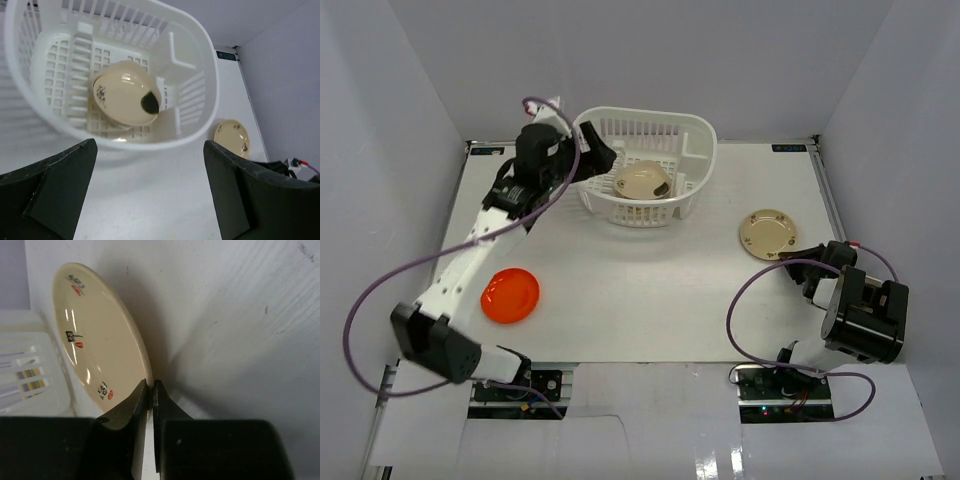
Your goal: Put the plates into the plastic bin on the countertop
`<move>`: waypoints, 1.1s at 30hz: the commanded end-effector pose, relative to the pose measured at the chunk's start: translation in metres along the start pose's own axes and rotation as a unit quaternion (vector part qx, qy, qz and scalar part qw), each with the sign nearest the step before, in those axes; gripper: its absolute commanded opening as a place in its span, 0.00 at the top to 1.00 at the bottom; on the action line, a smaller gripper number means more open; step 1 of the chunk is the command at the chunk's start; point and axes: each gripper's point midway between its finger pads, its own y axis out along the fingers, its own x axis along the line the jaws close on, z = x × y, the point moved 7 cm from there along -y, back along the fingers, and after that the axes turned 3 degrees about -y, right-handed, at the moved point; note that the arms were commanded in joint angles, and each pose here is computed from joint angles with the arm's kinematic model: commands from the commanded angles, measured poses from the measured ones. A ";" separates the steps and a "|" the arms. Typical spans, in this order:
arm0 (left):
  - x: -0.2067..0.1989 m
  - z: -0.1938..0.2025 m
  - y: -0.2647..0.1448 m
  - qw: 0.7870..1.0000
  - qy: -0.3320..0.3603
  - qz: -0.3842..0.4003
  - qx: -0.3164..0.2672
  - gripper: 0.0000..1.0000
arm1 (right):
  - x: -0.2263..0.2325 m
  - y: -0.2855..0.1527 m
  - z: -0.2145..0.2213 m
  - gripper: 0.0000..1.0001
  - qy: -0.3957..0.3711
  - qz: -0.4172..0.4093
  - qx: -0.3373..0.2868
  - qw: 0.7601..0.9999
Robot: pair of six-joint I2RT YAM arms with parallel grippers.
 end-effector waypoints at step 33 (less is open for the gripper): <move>0.072 0.107 -0.197 0.989 0.088 0.089 -0.083 0.02 | 0.368 0.047 0.119 0.92 -0.374 -0.235 0.122 0.889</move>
